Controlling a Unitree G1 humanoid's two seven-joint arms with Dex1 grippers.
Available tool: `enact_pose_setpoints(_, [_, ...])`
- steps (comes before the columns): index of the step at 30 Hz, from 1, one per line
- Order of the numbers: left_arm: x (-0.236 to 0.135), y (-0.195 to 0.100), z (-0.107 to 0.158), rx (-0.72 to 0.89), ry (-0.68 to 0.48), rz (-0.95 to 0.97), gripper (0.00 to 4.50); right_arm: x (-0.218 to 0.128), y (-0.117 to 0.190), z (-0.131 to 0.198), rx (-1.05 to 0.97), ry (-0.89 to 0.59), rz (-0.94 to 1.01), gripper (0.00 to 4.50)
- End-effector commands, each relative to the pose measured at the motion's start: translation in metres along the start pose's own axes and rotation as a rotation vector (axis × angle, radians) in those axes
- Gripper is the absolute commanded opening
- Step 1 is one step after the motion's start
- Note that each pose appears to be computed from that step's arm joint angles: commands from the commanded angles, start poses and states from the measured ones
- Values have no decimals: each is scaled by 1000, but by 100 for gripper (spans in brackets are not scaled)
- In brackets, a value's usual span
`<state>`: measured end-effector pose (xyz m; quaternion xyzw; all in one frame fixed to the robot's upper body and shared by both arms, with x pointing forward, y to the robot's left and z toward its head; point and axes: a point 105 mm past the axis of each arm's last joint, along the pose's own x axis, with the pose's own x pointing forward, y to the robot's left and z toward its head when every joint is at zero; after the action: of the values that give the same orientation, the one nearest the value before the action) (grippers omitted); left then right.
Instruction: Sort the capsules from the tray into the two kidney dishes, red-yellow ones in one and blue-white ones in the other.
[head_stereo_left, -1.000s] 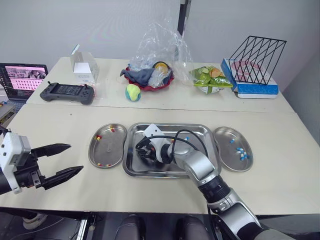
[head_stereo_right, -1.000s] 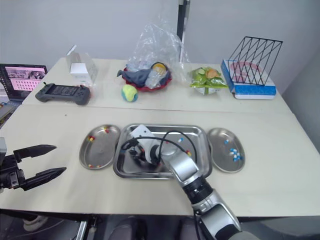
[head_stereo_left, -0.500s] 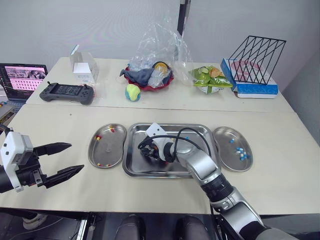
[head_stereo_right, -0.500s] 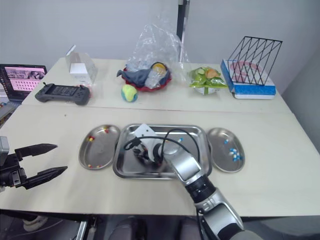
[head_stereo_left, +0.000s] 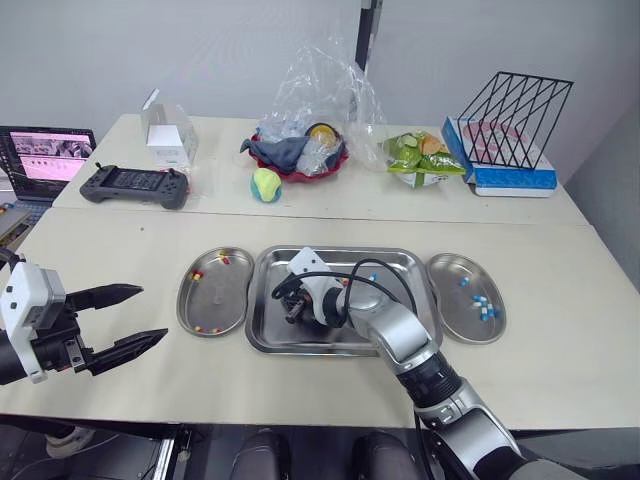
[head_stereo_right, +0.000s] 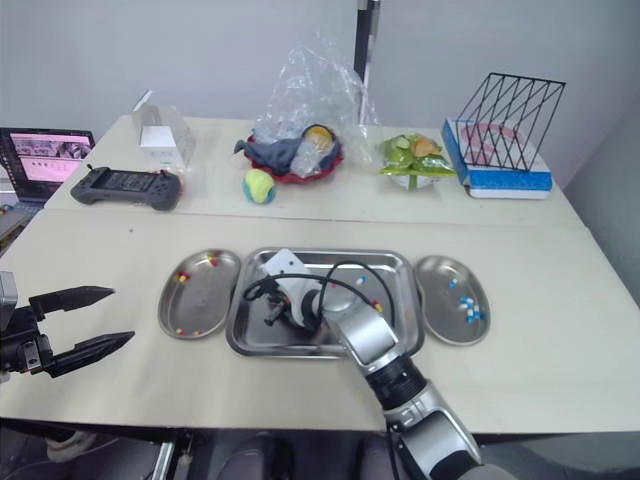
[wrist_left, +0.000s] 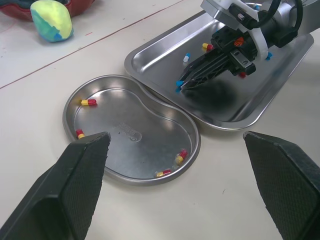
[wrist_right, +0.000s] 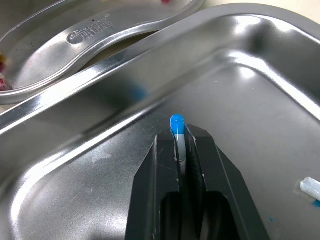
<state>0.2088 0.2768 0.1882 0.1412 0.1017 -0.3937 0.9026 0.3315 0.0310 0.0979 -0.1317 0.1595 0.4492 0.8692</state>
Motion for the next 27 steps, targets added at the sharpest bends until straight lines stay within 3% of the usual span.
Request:
enact_pose_setpoints(1, [-1, 0, 7, 43, -3, 1, 450, -3, -1, -4, 20, 12, -6, 5])
enact_pose_setpoints(7, [1, 0, 9, 34, -22, 2, 450, -20, 4, 30, 15, -146, 105, 5])
enact_pose_setpoints(12, [6, -1, 14, 0, -72, -30, 450, -67, 3, 50, 13, -275, 274, 5])
enact_pose_setpoints(14, [9, -2, 19, -17, -97, -52, 450, -83, -8, 53, 9, -295, 270, 5])
enact_pose_setpoints(17, [14, -5, 24, -8, -114, -98, 450, -123, -51, 45, 11, -275, 193, 5])
enact_pose_setpoints(21, [23, -10, 23, -6, -113, -155, 450, -169, -111, 10, 40, -128, -14, 5])
enact_pose_setpoints(27, [32, -7, 23, 21, -116, -191, 450, -204, -140, -24, 34, -14, -124, 5])
